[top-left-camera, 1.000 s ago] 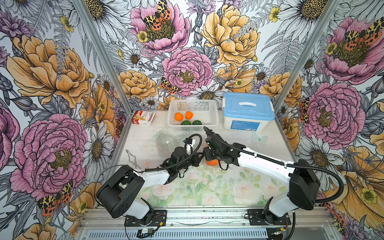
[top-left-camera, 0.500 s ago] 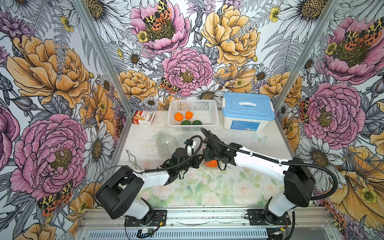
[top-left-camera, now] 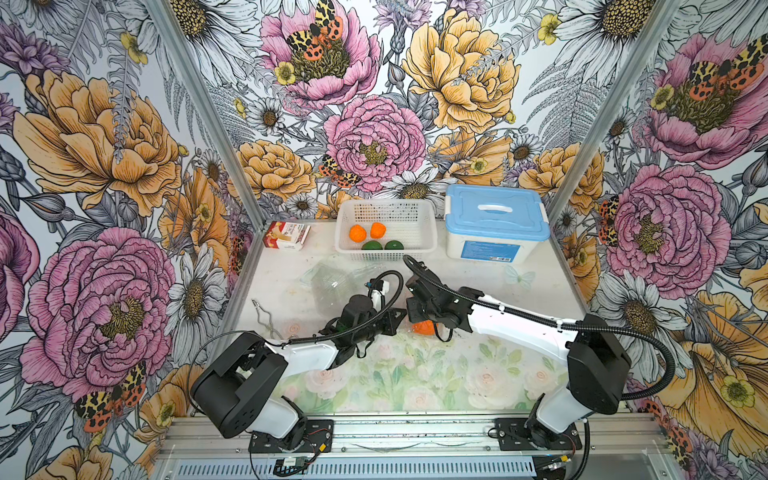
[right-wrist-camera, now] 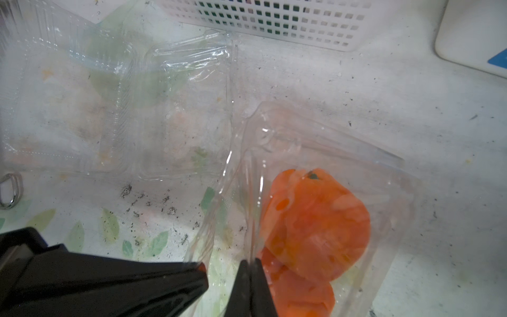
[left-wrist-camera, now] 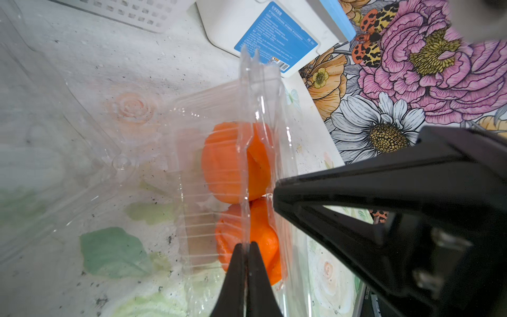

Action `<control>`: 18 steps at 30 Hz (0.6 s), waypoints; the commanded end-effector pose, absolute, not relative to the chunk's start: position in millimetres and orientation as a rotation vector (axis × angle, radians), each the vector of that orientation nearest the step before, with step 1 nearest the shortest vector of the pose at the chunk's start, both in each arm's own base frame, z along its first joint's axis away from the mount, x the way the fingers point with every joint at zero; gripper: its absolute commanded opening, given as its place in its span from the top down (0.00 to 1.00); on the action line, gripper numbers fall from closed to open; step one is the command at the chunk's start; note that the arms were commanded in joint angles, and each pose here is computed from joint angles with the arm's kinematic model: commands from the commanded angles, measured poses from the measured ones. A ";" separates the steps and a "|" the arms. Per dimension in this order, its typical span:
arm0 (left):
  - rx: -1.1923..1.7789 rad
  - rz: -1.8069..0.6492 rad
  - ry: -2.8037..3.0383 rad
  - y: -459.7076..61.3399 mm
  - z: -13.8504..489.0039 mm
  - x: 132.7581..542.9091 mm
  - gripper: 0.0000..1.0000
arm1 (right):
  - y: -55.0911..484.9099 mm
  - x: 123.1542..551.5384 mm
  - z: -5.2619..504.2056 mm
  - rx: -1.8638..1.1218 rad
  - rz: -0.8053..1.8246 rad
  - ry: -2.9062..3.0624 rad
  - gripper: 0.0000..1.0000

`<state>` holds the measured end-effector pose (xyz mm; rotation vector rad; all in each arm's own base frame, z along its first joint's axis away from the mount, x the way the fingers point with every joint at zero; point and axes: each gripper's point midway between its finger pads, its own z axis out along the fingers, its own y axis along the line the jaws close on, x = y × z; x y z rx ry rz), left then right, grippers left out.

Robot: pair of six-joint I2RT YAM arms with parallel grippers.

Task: Take oranges out of containers
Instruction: Open the packing box at the center of the board.

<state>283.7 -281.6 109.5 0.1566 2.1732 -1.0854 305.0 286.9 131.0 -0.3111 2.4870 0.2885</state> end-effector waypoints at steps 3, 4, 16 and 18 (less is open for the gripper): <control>0.075 -1.111 2.103 -270.3 124.3 300.2 1.00 | 243.7 307.8 134.3 -0.138 0.176 2.473 1.00; 0.065 -1.112 2.107 -268.7 123.1 301.7 1.00 | 240.6 307.6 137.6 -0.125 0.176 2.463 1.00; 0.047 -1.113 2.153 -268.2 110.9 306.1 1.00 | 233.2 300.9 143.6 -0.115 0.219 2.461 1.00; 0.046 -1.118 2.161 -268.0 108.8 307.0 1.00 | 222.8 305.8 144.1 -0.081 0.216 2.464 1.00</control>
